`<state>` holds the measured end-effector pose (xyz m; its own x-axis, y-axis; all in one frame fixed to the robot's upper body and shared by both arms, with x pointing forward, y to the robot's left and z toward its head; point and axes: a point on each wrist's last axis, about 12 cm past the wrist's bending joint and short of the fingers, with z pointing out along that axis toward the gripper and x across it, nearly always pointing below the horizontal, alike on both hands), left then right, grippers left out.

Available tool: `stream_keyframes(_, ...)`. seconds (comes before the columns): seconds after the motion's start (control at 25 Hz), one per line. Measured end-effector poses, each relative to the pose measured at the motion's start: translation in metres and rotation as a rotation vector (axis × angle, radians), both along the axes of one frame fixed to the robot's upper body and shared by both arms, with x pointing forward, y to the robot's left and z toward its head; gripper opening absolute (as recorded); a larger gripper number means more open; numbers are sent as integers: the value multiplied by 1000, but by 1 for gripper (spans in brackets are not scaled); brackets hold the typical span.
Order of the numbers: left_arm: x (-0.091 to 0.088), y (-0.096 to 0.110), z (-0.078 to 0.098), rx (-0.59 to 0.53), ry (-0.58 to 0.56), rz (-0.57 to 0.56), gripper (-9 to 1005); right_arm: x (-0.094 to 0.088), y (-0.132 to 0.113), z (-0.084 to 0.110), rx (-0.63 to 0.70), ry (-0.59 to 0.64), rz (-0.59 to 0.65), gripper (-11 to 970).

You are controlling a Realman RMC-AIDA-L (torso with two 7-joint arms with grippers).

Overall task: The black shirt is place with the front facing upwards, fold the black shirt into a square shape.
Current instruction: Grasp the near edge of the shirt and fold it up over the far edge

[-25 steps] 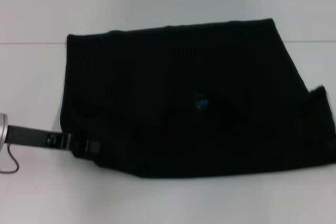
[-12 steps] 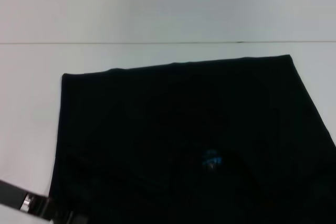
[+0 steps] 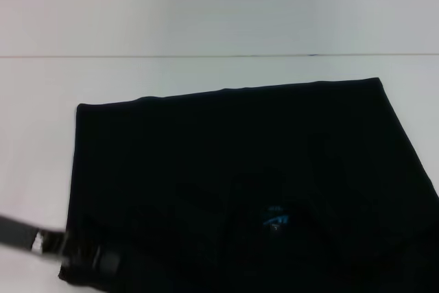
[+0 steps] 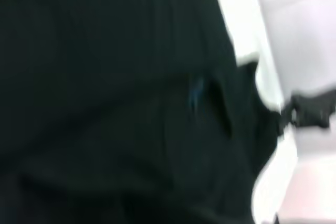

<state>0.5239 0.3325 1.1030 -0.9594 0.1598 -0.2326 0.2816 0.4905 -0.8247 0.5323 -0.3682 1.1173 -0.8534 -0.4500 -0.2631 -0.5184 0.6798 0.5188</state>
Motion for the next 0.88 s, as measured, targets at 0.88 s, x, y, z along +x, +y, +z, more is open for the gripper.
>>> stream_keyframes(0.88, 62, 15, -8, -112, -304, 727, 67, 60, 11, -14, 502, -339, -754, 99)
